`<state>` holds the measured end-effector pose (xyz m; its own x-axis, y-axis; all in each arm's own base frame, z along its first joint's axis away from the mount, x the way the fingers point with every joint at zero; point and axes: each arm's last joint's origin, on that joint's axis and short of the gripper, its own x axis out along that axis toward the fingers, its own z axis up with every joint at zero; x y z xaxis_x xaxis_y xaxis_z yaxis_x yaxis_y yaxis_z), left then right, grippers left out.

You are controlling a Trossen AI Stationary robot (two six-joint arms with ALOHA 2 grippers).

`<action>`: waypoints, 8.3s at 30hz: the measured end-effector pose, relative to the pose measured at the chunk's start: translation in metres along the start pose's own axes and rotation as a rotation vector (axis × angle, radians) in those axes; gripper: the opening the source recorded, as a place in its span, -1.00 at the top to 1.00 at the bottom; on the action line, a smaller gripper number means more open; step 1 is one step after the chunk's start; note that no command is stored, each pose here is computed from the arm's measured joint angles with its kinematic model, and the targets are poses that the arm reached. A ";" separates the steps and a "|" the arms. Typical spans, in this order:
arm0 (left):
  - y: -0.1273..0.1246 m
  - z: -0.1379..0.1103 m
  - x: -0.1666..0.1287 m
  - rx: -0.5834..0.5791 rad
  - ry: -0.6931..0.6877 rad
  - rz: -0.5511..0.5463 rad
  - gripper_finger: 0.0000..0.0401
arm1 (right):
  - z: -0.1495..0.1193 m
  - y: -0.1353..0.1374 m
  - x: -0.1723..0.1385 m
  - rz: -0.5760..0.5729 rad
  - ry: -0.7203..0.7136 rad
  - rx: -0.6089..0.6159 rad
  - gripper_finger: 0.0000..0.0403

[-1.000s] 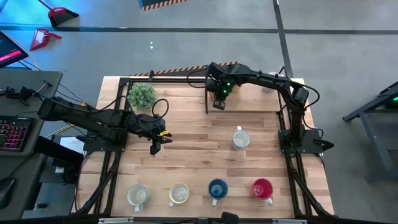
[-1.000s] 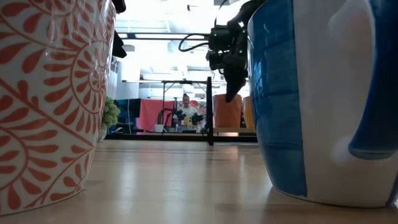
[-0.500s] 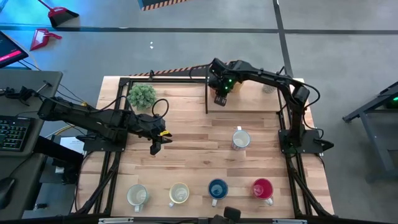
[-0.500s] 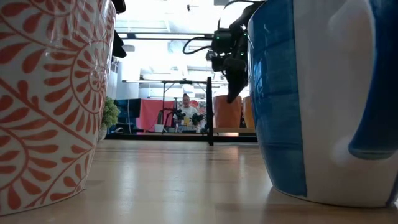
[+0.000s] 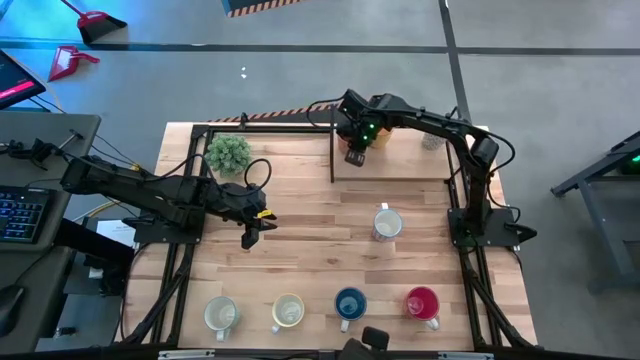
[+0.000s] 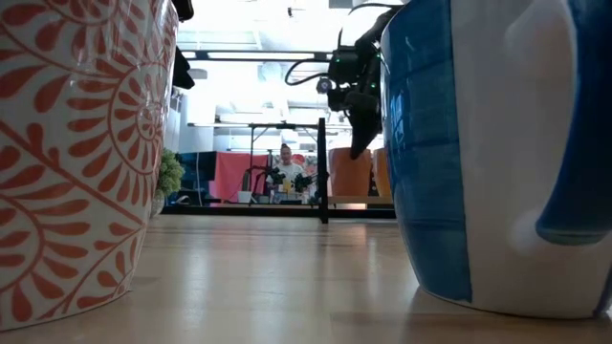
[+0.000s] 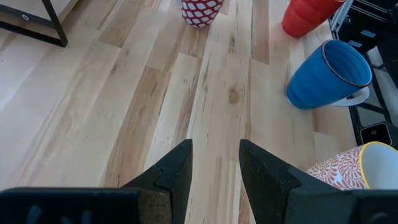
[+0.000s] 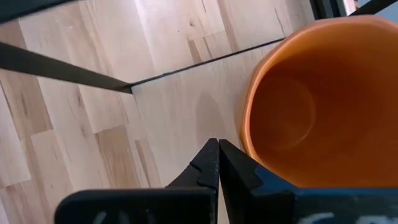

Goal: Place coffee mugs
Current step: Put the orange mug on the shelf, then adjust the yellow mug, then put the red patterned mug on the shelf

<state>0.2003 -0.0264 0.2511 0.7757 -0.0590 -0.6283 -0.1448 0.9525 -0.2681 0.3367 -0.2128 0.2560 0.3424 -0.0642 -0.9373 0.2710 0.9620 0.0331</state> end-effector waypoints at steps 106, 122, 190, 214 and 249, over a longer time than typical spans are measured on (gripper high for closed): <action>0.000 0.000 0.000 -0.027 0.004 -0.010 0.40 | -0.064 -0.072 -0.092 -0.368 0.085 0.394 1.00; 0.000 0.000 0.000 -0.026 0.004 -0.010 0.40 | -0.066 -0.083 -0.068 -0.339 0.168 0.457 1.00; 0.000 0.000 0.000 -0.015 0.005 -0.010 0.40 | -0.066 -0.091 -0.047 -0.288 0.208 0.497 1.00; 0.000 0.000 0.000 -0.028 0.007 -0.009 0.40 | -0.076 -0.082 -0.049 -0.304 0.365 0.488 1.00; 0.000 0.000 0.000 0.000 -0.008 0.014 0.40 | -0.180 0.128 -0.148 0.034 -0.364 0.142 1.00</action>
<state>0.2005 -0.0260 0.2513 0.7782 -0.0429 -0.6266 -0.1557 0.9533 -0.2586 0.1591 -0.0330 0.3363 0.6431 -0.1476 -0.7514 0.3674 0.9204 0.1337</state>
